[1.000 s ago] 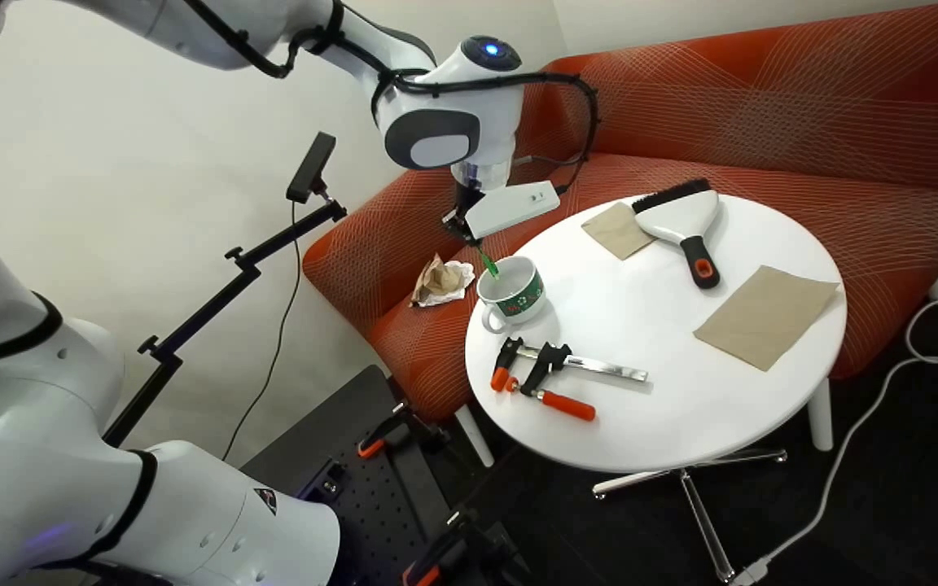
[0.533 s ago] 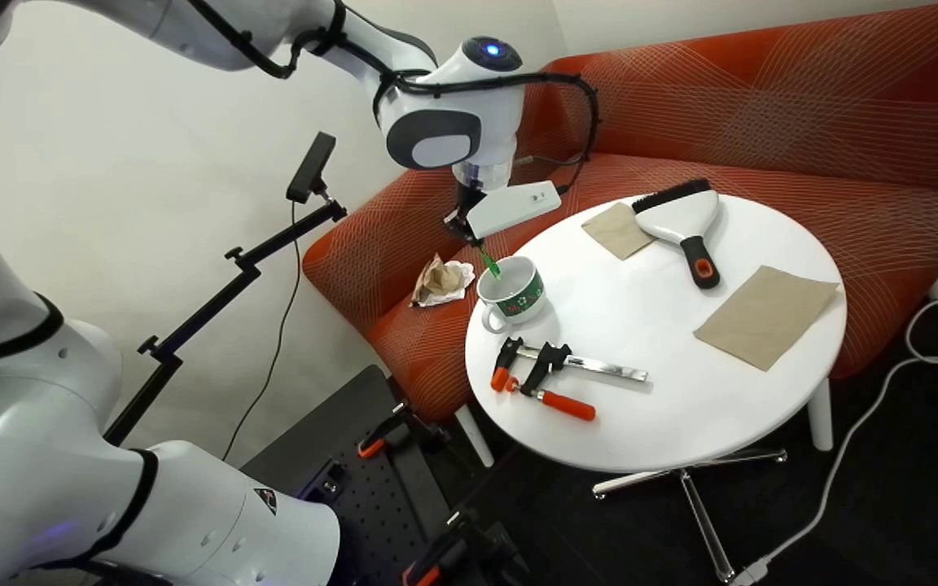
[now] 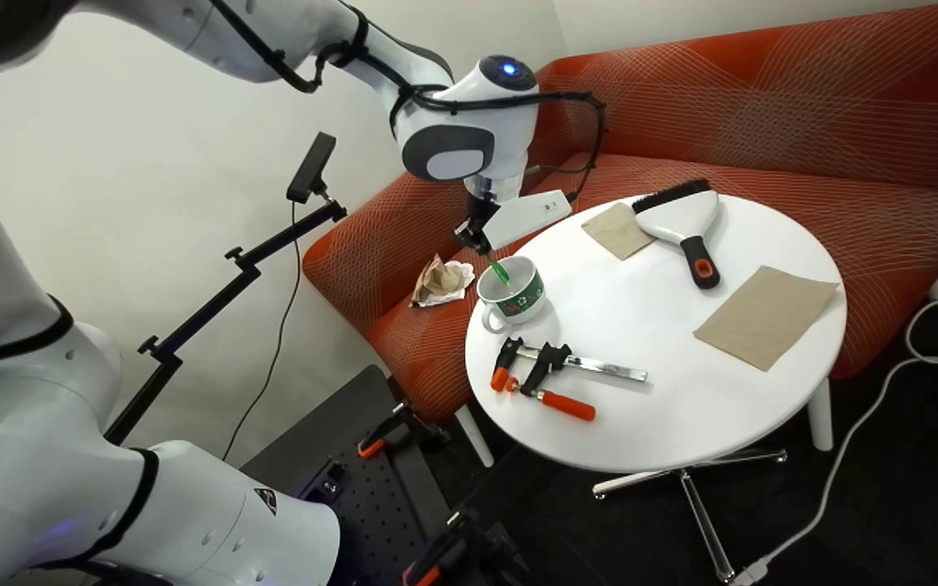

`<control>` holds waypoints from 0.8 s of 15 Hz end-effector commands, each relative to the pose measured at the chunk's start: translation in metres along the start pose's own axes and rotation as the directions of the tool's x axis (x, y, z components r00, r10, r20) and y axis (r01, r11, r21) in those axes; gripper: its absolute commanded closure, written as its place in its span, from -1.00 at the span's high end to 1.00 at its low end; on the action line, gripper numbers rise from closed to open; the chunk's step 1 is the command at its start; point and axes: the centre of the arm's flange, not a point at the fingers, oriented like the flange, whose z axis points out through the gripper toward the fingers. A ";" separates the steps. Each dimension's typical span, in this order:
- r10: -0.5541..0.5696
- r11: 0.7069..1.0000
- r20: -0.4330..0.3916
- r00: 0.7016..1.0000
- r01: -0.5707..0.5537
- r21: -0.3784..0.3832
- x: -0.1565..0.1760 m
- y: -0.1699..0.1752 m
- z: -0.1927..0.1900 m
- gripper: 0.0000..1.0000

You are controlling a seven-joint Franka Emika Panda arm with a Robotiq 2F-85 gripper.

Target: Pick up the pen from the table and put it in the mug cup.

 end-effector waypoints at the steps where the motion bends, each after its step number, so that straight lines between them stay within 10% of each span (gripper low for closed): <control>1: -0.042 0.999 -0.033 0.999 0.041 -0.019 -0.006 0.015 0.007 -0.94; 3: -0.045 0.999 -0.030 0.999 0.044 -0.017 -0.008 0.020 0.012 -0.94; 4: -0.037 0.999 -0.027 0.999 0.037 -0.014 -0.008 0.021 0.014 -0.26; 12: -0.032 0.999 -0.017 0.999 0.032 -0.029 -0.003 0.016 0.007 0.81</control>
